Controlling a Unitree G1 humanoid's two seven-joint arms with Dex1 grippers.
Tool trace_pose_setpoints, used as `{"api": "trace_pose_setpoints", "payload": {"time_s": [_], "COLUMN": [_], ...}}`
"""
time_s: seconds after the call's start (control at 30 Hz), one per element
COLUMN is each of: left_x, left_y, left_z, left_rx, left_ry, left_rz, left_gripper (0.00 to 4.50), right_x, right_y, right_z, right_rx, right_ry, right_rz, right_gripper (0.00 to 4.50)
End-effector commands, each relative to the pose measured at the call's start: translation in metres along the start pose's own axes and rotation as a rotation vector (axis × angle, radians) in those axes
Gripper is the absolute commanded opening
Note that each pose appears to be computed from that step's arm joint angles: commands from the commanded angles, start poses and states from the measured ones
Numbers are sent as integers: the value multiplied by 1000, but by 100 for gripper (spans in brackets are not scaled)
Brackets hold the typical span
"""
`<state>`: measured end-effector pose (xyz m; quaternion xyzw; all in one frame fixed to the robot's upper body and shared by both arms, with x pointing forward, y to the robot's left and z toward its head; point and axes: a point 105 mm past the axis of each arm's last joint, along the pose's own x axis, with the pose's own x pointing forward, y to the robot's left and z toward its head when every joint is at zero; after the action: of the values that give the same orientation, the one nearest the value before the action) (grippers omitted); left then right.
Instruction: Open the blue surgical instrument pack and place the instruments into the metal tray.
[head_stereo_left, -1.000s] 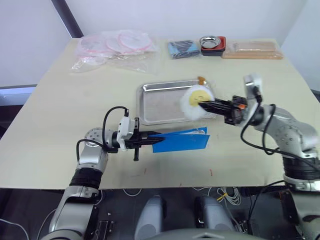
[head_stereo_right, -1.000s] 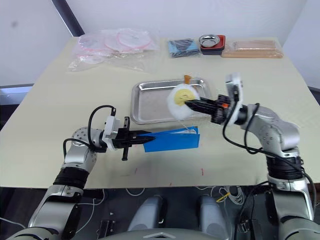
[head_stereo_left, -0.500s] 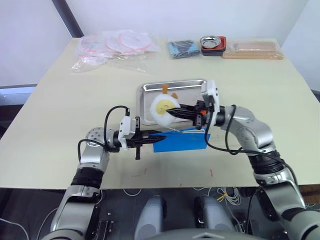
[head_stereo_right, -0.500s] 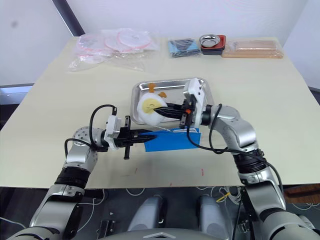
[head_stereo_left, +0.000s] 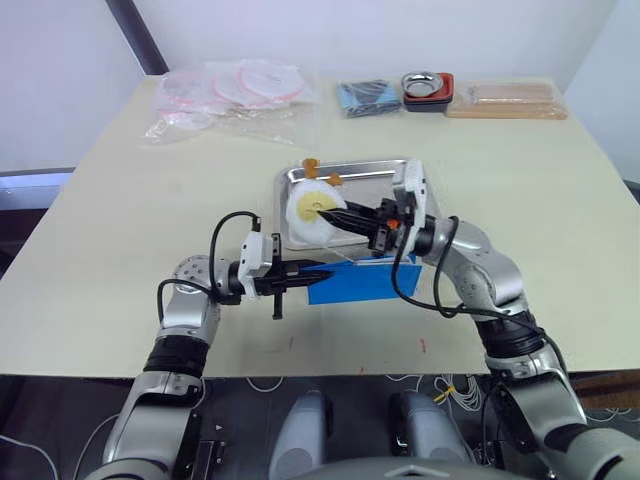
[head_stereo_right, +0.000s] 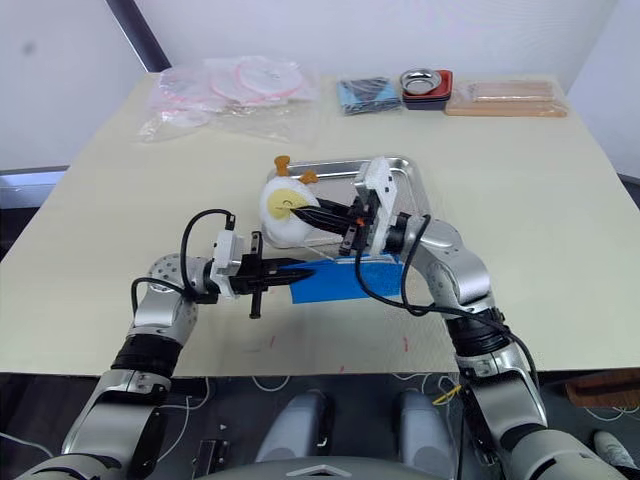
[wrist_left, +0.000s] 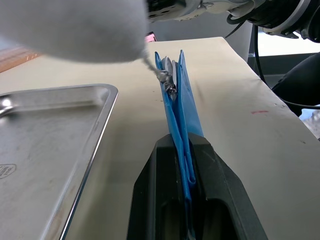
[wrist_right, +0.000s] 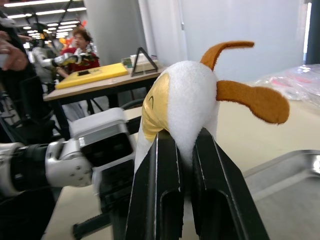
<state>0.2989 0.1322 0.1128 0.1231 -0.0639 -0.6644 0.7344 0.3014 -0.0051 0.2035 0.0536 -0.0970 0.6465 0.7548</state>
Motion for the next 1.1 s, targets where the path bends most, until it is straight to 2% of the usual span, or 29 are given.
{"api": "trace_pose_setpoints", "payload": {"time_s": [0.03, 0.2, 0.23, 0.27, 0.4, 0.43, 0.47, 0.5, 0.57, 0.67, 0.77, 0.87, 1.0, 1.1], "left_x": [10, 9, 9, 10, 10, 10, 10, 10, 9, 9, 9, 9, 11, 10], "left_y": [-7, -8, -8, -8, -8, -8, -8, -8, -8, -8, -8, -8, -7, -6], "left_z": [-9, -10, -11, -11, -11, -11, -11, -11, -11, -12, -12, -11, -10, -10], "left_rx": [-30, -35, -37, -37, -39, -38, -39, -39, -40, -40, -37, -35, -29, -31], "left_ry": [29, 33, 33, 33, 32, 32, 33, 34, 38, 43, 43, 42, 39, 36], "left_rz": [-48, -52, -52, -52, -53, -54, -54, -54, -55, -58, -58, -57, -55, -51], "left_gripper": [0, 0, 0, 0, 0, 0, 0, 0, 0, 0, 0, 0, 0, 0], "right_x": [-5, -11, -10, -7, -2, -2, -2, -2, -3, -7, -26, -48, -84, -97], "right_y": [20, 47, 50, 52, 55, 56, 55, 54, 51, 44, 25, 14, -5, -8], "right_z": [16, 5, 2, 1, -1, -2, -2, -2, 1, 10, 8, 1, -24, -39], "right_rx": [-61, -84, -93, -97, -97, -101, -104, -108, -136, -160, -164, -158, -141, -113], "right_ry": [-34, 40, 58, 60, 71, 78, 82, 85, 80, 65, 114, 176, 326, 377], "right_rz": [122, 284, 302, 309, 331, 333, 333, 329, 315, 282, 196, 169, 99, 89], "right_gripper": [5, 5, 55, 55, 217, 294, 327, 385, 440, 440, 440, 440, 440, 440]}}
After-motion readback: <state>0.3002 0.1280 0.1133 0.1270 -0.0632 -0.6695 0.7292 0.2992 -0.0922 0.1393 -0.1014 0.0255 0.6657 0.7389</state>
